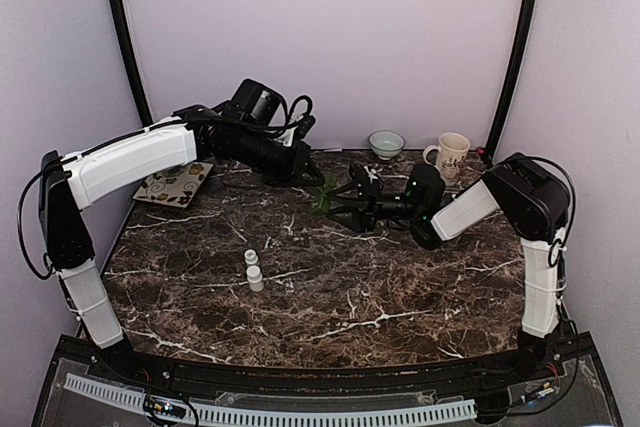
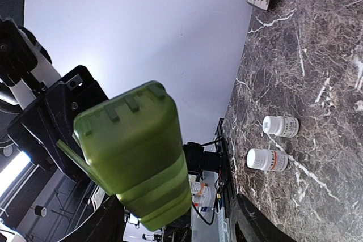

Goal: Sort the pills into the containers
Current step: Pass from the right arm to the left, then place the pill container at the center of the board.

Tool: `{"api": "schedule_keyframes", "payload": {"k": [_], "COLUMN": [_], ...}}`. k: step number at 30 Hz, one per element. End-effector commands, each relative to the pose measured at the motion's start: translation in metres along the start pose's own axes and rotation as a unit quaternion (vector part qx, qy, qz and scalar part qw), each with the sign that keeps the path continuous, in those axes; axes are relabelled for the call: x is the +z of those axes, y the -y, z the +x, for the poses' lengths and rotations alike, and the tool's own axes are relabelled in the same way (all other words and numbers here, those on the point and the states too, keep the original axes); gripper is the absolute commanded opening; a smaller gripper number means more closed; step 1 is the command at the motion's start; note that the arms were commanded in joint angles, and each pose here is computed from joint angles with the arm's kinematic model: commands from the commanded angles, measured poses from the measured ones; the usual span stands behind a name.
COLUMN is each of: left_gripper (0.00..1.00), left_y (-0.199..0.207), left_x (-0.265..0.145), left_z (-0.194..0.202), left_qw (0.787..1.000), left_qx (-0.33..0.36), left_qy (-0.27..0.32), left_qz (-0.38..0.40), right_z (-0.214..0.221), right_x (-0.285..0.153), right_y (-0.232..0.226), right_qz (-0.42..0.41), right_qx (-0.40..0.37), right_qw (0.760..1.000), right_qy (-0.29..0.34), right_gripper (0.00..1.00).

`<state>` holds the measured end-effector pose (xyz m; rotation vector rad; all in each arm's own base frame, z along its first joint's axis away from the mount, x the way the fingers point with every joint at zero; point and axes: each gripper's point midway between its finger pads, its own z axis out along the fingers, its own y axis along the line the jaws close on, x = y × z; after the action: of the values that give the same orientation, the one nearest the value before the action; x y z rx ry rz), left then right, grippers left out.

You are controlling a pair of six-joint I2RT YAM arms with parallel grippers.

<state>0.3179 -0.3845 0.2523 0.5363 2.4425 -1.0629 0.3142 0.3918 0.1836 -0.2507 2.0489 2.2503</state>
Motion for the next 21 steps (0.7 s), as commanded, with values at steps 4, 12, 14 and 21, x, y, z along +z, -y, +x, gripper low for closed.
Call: {"api": "schedule_keyframes", "payload": {"k": [4, 12, 14, 21], "left_gripper": [0.0, 0.0, 0.0, 0.0], "left_y": [-0.014, -0.052, -0.063, -0.094], "left_x": [0.0, 0.023, 0.03, 0.052], "left_z": [-0.003, 0.012, 0.019, 0.031], "left_qw": [0.997, 0.981, 0.975, 0.957], "left_qx": [0.005, 0.003, -0.001, -0.007], "left_qy": [0.007, -0.018, -0.024, -0.028], "left_qz": [-0.082, -0.192, -0.22, -0.289], "right_z": [0.0, 0.0, -0.002, -0.03], "right_x": [-0.018, -0.041, -0.053, -0.103], "right_y": [0.008, 0.045, 0.059, 0.066], "right_qz": [0.045, 0.196, 0.267, 0.446], "right_qx": [-0.034, -0.08, -0.118, -0.202], "right_qw": [0.998, 0.976, 0.955, 0.865], "right_qy": [0.029, 0.051, 0.053, 0.107], "right_gripper": [0.64, 0.67, 0.7, 1.0]}}
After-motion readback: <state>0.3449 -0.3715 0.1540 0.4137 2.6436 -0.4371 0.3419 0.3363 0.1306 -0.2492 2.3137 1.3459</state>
